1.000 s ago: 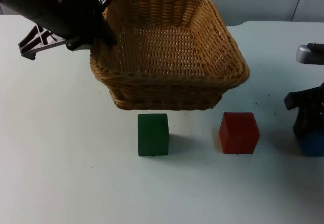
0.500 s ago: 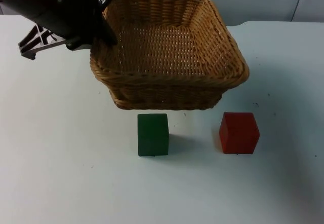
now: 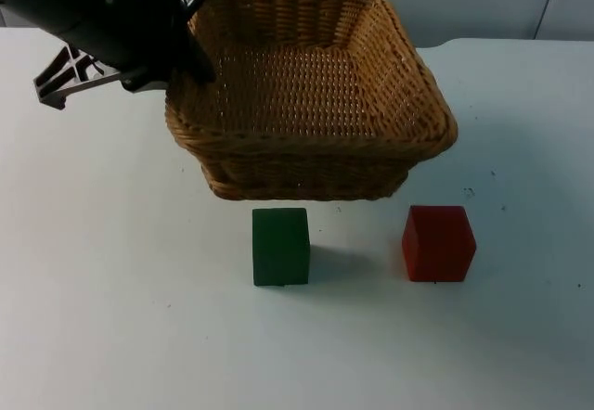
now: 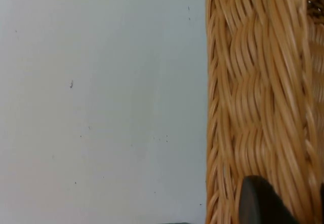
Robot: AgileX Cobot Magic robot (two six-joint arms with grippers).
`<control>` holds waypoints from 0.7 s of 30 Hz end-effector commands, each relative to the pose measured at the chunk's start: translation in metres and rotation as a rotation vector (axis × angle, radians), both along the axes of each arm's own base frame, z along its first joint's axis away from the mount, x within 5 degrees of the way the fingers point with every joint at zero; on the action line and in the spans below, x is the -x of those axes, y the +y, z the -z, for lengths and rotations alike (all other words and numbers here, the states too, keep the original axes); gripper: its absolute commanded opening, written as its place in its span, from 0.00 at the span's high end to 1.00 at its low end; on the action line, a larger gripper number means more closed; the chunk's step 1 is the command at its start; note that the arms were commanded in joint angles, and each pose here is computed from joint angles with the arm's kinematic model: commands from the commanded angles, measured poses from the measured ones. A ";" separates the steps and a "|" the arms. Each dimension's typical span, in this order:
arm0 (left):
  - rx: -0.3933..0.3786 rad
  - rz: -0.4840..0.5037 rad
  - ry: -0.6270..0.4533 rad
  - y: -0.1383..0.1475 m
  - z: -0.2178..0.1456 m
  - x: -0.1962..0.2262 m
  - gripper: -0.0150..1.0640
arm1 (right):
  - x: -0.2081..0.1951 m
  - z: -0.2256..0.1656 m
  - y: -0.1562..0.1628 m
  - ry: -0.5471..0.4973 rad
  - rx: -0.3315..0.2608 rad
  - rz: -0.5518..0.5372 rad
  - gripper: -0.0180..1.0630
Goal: Pick up the basket with the left hand and place the blue cube into the basket with the right hand.
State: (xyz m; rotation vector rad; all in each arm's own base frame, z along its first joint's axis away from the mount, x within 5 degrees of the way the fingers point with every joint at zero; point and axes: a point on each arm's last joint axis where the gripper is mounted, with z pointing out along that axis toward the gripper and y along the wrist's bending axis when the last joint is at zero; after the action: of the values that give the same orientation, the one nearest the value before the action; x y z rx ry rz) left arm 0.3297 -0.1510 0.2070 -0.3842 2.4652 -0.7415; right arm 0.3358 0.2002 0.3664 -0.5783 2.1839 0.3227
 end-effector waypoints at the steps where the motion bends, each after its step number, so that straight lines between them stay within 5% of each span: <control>1: 0.026 -0.023 -0.026 -0.001 -0.008 0.000 0.99 | -0.006 0.015 0.024 0.018 0.028 -0.048 0.99; 14: 0.033 -0.034 -0.029 -0.001 -0.008 0.000 0.99 | -0.037 0.114 0.066 0.171 0.124 -0.089 0.99; 21: 0.035 -0.037 -0.030 -0.001 -0.008 0.000 0.99 | -0.041 0.132 0.069 0.202 0.148 -0.089 0.99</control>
State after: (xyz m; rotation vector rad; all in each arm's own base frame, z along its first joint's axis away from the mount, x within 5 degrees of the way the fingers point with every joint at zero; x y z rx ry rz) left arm 0.3294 -0.1504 0.2060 -0.4017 2.4580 -0.7435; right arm 0.3746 0.2658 0.2379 -0.7442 2.4111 0.2794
